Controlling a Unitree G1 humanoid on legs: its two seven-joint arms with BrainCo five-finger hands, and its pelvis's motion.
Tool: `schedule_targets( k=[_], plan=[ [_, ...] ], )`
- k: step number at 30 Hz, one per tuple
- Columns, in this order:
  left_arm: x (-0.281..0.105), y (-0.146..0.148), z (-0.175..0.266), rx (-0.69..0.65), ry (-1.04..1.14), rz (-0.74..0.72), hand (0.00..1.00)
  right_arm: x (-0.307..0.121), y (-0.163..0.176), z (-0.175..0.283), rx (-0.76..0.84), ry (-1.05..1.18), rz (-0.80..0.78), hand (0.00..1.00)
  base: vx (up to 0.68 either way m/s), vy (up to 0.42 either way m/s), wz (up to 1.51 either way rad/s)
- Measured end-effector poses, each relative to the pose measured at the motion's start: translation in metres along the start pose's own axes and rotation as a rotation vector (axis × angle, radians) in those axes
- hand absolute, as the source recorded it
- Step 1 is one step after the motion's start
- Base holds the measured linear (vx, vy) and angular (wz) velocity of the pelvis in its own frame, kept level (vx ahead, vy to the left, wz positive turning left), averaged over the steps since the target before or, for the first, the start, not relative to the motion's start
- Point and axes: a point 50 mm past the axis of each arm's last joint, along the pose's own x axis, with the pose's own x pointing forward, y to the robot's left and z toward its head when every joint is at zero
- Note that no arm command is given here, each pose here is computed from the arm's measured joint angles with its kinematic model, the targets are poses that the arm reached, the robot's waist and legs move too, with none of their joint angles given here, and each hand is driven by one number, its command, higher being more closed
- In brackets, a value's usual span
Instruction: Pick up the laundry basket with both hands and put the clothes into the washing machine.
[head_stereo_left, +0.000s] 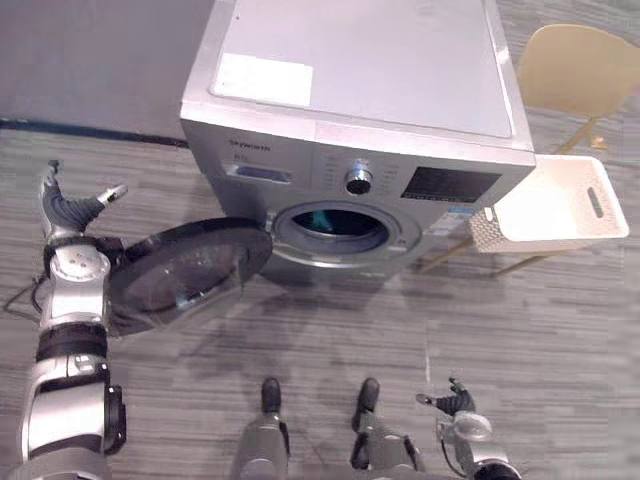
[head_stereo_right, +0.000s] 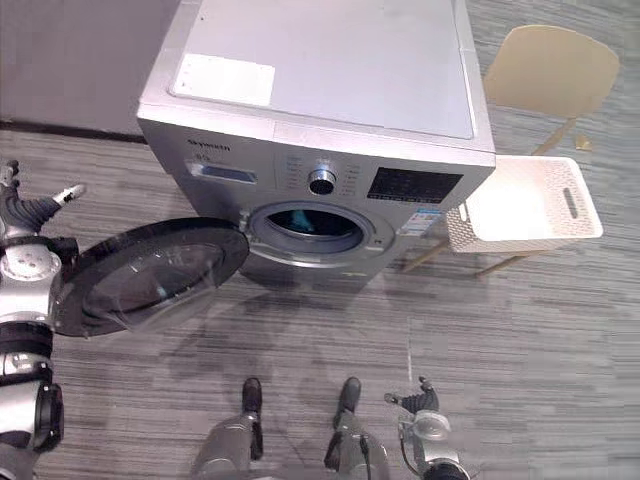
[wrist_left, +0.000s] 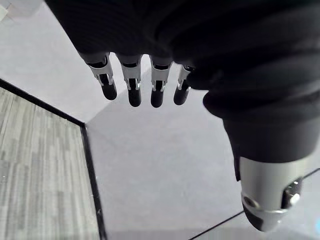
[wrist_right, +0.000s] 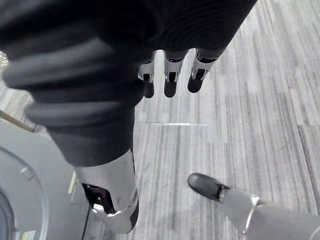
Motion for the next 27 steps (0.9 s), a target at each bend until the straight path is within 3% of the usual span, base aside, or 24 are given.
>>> schedule_targets(
  k=[9, 16, 20, 27],
  plan=[
    [0.016, -0.01, 0.017, 0.129, 0.048, -0.092, 0.0, -0.005, 0.006, 0.007, 0.023, -0.062, 0.036, 0.0, -0.06, -0.09, -0.18],
    [0.013, -0.013, 0.012, 0.053, 0.065, -0.084, 0.0, -0.005, 0.005, 0.008, 0.013, -0.072, 0.054, 0.0, 0.01, -0.059, -0.07],
    [-0.008, -0.027, -0.025, 0.033, 0.136, -0.117, 0.0, -0.003, 0.003, 0.007, -0.013, -0.069, 0.054, 0.0, 0.05, 0.024, -0.01],
    [-0.094, -0.095, -0.084, -0.004, 0.238, -0.329, 0.0, 0.001, -0.015, 0.001, -0.092, -0.034, 0.033, 0.0, 0.11, 0.078, 0.18]
  ],
)
